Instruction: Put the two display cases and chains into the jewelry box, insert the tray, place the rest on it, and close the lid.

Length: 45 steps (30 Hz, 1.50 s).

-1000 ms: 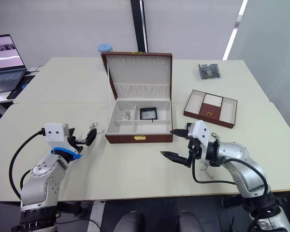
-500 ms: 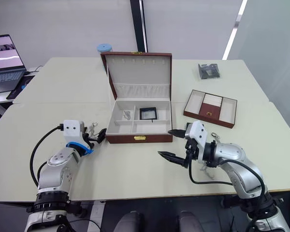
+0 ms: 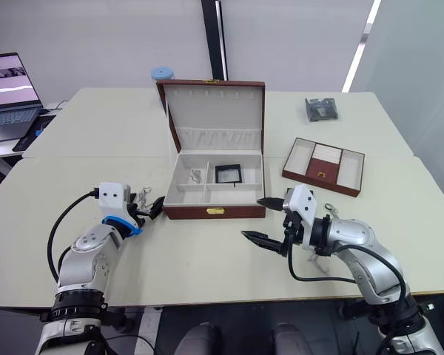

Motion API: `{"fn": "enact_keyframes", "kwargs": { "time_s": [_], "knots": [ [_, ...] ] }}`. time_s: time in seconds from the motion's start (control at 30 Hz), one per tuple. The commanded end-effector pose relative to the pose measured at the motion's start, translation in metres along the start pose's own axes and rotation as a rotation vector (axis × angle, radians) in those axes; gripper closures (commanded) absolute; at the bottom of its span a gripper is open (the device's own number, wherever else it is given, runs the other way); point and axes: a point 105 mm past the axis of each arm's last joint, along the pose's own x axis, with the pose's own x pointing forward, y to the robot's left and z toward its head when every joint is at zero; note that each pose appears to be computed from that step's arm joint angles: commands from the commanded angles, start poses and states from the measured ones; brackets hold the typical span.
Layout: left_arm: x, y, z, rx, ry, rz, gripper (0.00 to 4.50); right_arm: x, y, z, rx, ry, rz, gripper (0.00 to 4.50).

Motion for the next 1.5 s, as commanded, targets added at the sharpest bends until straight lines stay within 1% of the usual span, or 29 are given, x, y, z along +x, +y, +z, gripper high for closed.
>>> {"fn": "enact_keyframes", "kwargs": {
  "time_s": [0.03,0.07,0.1,0.17,0.33,0.47,0.53,0.73,0.93,1.1,1.5],
  "knots": [
    [0.0,-0.005,-0.021,-0.032,0.073,-0.012,0.43,-0.001,0.003,0.014,-0.035,-0.039,0.013,0.0],
    [0.0,-0.005,-0.022,-0.033,0.073,-0.01,0.61,-0.001,0.004,0.014,-0.035,-0.039,0.014,0.0],
    [0.0,-0.004,-0.022,-0.034,0.073,-0.008,0.88,-0.001,0.004,0.013,-0.035,-0.038,0.015,0.0],
    [0.0,-0.002,-0.022,-0.04,0.073,0.003,1.49,-0.001,0.004,0.013,-0.039,-0.036,0.018,0.0],
    [0.0,0.0,-0.022,-0.051,0.07,0.016,2.84,0.0,0.004,0.012,-0.042,-0.034,0.02,0.0],
    [0.0,0.001,-0.022,-0.053,0.067,0.018,4.04,0.0,0.003,0.013,-0.044,-0.034,0.02,0.0],
    [0.0,0.001,-0.022,-0.056,0.064,0.024,4.49,0.0,0.003,0.013,-0.046,-0.035,0.017,0.0],
    [-0.001,0.007,-0.022,-0.077,0.042,0.075,4.49,-0.001,0.001,0.014,-0.053,-0.04,0.007,0.0],
    [-0.004,0.008,-0.014,-0.091,0.007,0.073,4.49,-0.001,0.0,0.016,-0.059,-0.044,0.002,0.0],
    [-0.01,0.009,0.006,-0.051,-0.023,0.058,4.49,-0.002,-0.004,0.016,-0.066,-0.042,-0.009,0.0],
    [-0.027,0.0,0.061,0.042,-0.091,-0.054,4.49,-0.001,-0.006,0.017,-0.066,-0.061,-0.014,0.0]
  ]
}}
